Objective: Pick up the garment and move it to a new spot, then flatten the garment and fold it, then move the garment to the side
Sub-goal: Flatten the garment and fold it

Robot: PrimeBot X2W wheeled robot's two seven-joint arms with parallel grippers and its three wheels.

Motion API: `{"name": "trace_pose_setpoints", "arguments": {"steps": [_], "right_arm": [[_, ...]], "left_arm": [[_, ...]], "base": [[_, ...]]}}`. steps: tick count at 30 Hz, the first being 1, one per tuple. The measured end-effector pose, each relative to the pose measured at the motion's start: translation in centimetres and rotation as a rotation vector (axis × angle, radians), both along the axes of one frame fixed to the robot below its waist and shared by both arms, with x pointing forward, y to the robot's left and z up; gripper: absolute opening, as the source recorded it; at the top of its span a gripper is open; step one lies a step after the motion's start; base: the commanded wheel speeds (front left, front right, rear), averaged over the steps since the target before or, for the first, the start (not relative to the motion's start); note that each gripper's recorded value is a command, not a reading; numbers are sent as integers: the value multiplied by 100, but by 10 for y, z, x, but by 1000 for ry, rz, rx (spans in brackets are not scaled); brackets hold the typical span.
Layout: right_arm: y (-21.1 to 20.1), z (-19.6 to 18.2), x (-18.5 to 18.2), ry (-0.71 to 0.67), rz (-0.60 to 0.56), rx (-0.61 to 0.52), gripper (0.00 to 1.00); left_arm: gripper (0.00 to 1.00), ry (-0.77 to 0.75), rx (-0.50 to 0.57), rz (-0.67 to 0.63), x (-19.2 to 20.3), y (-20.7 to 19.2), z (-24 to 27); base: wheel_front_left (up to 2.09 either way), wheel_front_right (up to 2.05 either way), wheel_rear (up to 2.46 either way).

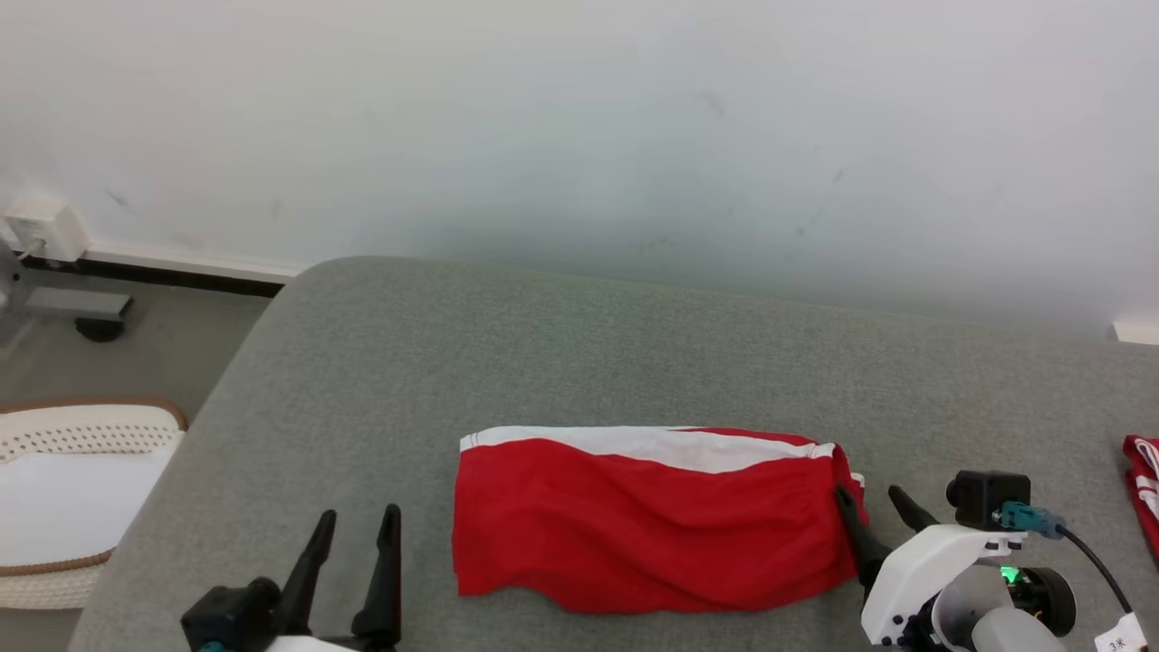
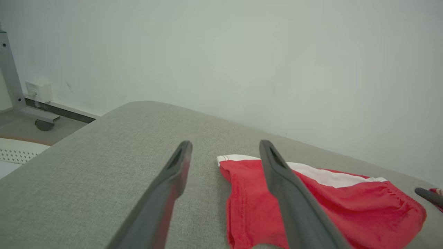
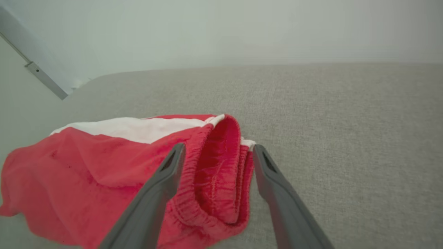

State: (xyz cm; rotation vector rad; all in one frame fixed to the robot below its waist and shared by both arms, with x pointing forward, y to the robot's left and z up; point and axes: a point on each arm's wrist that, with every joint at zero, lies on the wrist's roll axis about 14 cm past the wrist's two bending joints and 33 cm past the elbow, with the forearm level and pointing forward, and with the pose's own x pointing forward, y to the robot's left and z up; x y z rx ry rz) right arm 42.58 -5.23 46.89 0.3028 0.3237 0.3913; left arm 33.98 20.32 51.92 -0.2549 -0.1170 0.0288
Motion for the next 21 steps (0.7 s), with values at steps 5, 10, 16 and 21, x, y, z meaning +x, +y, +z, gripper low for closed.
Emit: {"name": "trace_pose_setpoints", "arguments": {"steps": [5, 10, 16, 21], "right_arm": [[1, -28, 1, 118, 13, -71, 100], [-3, -54, -6, 229, 18, -124, 100], [0, -68, -8, 304, 32, -138, 100], [11, -76, -11, 377, 59, -117, 100]], "left_arm": [[100, 6, 0, 24, -5, 8, -4], [100, 12, 0, 33, -5, 11, -7], [100, 24, 2, 29, -5, 11, -11], [100, 40, 6, 33, -6, 12, -16]], "base": [[0, 0, 0], [0, 0, 0], [0, 0, 0], [0, 0, 0]]}}
